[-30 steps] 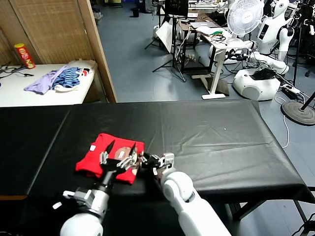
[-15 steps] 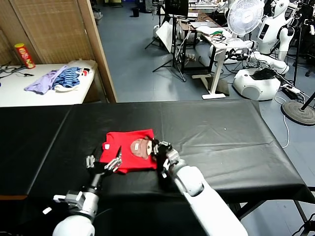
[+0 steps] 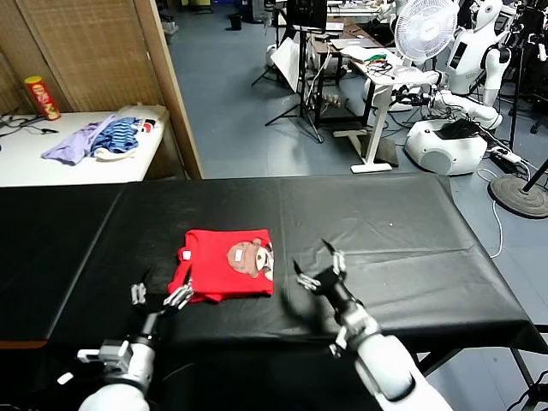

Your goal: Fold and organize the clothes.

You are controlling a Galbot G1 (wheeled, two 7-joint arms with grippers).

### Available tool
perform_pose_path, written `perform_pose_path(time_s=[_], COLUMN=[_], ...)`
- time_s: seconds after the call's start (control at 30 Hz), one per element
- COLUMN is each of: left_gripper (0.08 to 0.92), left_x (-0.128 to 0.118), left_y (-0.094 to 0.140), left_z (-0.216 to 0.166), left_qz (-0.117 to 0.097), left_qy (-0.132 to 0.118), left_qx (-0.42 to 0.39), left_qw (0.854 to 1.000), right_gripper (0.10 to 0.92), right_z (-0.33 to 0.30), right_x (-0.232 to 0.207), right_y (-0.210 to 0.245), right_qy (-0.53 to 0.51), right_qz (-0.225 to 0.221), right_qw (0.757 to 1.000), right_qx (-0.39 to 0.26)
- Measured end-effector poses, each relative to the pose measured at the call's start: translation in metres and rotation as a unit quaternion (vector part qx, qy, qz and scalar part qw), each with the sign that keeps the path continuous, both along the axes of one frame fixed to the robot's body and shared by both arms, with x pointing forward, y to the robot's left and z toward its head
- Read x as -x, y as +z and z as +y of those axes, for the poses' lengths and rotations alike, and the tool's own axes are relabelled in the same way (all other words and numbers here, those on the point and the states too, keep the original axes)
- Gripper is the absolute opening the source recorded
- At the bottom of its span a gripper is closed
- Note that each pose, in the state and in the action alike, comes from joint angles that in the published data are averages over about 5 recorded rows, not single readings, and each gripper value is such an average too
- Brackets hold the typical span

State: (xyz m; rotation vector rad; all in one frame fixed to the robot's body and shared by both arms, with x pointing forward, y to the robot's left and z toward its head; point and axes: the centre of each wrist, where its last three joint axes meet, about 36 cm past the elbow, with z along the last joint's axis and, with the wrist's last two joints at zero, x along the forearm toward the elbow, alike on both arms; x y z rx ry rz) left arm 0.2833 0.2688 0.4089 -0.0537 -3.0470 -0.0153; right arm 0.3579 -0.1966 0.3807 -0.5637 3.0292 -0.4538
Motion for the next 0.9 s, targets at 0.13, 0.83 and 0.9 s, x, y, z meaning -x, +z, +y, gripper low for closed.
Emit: perform_pose_path(time_s=[0.13, 0.83, 0.9], left_gripper=[0.798, 0.798, 0.798], left_x=[0.020, 0.104, 0.106], left_y=[0.005, 0.037, 0.040], left_z=[0.005, 0.011, 0.013], left_qz=[0.021, 0.166, 0.168], left_qy=[-0.007, 0.019, 0.021], left_qx=[-0.009, -0.018, -0.017], left_qw=[1.000, 0.986, 0.985], right_gripper=[0.798, 0.798, 0.798], right_z=[-0.009, -0.017, -0.017], right_x=[0.047, 0.155, 0.157], right_y=[0.006, 0.078, 0.080], right_qy=[-0.052, -0.214, -0.214], right_qz=[0.035, 0.201, 0.204], right_qw=[0.998, 0.952, 0.952], right_qx=[-0.032, -0.081, -0.081])
